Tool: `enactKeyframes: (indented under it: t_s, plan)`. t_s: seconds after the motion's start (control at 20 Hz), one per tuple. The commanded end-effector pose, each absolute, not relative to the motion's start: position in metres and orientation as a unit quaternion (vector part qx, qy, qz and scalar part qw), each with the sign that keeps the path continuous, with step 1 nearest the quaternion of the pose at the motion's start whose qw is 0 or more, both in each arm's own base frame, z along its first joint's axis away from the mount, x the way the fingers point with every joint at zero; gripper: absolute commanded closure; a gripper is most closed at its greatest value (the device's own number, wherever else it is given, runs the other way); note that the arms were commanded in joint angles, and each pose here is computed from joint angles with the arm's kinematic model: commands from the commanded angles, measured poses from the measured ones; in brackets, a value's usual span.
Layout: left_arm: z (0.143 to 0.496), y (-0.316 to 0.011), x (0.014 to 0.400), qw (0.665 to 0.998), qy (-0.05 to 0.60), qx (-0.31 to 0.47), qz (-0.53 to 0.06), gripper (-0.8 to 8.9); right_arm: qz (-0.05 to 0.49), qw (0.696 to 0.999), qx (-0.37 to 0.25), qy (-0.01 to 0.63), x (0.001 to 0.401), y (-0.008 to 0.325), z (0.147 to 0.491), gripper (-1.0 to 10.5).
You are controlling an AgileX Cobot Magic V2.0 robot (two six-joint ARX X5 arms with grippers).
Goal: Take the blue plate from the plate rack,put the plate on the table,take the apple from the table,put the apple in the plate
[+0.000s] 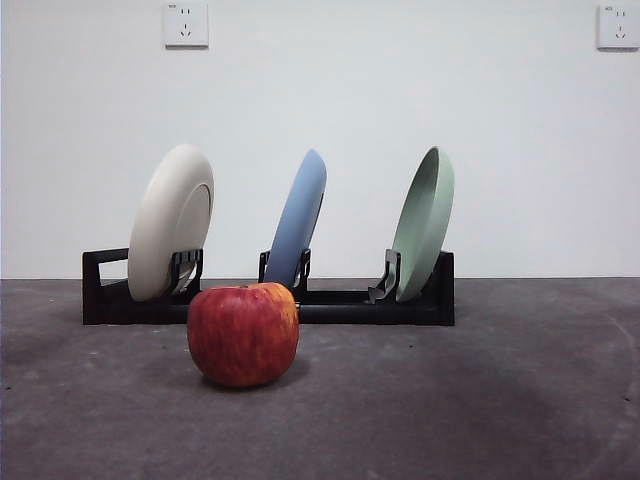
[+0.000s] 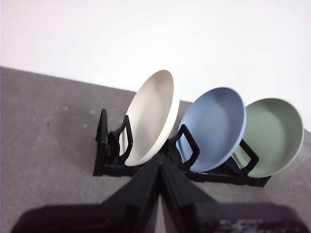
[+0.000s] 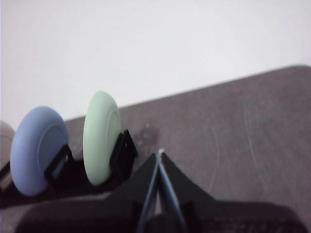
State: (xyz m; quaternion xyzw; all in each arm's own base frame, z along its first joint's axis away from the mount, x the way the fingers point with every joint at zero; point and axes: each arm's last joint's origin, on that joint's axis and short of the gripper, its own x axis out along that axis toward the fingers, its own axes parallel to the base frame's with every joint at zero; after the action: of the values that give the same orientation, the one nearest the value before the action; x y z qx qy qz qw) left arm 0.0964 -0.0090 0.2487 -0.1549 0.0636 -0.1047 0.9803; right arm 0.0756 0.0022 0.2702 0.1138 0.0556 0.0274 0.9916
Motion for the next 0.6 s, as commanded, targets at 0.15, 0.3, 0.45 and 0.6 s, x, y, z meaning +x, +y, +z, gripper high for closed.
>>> enactKeyframes:
  t_s: [0.15, 0.3, 0.45, 0.6]
  plan:
    - [0.267, -0.010, 0.109, 0.975, 0.120, -0.163, -0.096, 8.18, 0.020, 0.983, 0.110, 0.145, 0.081, 0.002, 0.293, 9.5]
    - [0.277, -0.010, 0.117, 0.970, 0.155, -0.165, -0.090, 8.17, 0.013, 0.972, 0.106, 0.209, 0.087, 0.002, 0.302, 9.5]
    - [0.286, -0.010, 0.126, 0.965, 0.185, -0.166, -0.085, 8.18, 0.008, 0.962, 0.107, 0.252, 0.094, 0.002, 0.310, 9.5]
    - [0.293, -0.012, 0.136, 0.955, 0.213, -0.173, -0.111, 8.18, 0.004, 0.951, 0.107, 0.291, 0.101, 0.002, 0.313, 9.5]
